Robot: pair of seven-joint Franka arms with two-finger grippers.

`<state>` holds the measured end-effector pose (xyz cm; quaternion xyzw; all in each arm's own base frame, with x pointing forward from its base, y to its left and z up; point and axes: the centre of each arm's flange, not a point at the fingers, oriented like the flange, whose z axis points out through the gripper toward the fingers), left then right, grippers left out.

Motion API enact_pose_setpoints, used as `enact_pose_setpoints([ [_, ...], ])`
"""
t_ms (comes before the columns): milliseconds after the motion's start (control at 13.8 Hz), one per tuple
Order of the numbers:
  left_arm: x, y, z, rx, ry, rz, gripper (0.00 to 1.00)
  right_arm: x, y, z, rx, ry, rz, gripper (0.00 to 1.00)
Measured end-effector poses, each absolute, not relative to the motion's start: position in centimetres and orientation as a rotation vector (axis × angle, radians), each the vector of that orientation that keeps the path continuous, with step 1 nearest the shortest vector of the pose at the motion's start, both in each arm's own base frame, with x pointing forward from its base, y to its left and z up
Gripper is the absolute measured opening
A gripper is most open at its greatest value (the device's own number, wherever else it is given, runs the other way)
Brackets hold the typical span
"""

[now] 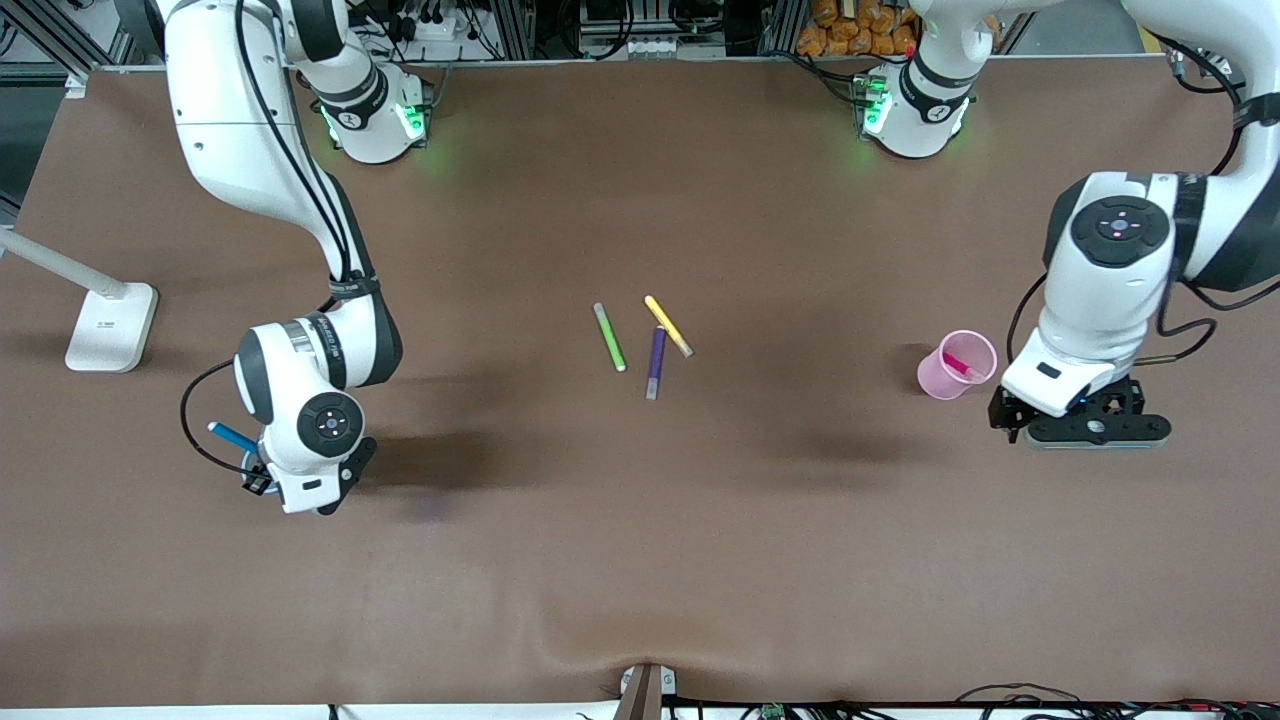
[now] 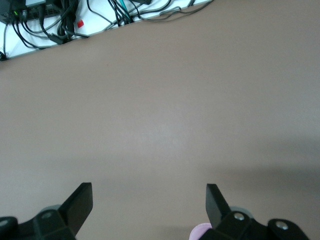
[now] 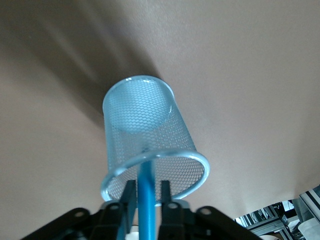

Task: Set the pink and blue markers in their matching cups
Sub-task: 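Release the pink marker into the pink cup and raise the left gripper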

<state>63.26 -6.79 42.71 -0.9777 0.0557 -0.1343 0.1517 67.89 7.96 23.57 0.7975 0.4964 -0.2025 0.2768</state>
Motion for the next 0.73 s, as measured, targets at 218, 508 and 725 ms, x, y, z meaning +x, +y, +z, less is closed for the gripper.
enact_pose_setpoints([
  [218, 63.5, -6.9, 47.3, -2.897, 0.144, -0.236, 1.00, 67.9, 8.1, 23.6, 2.143, 1.329, -0.542, 0.44],
  [508, 61.7, -7.6, 53.3, -2.992, 0.039, 0.009, 1.00, 68.0, 7.8, 23.8, 2.144, 1.322, -0.539, 0.45],
  [725, 58.6, -8.2, 58.1, -3.012, 0.021, 0.118, 1.00, 68.2, 7.3, 25.4, 2.154, 1.296, -0.530, 0.46],
])
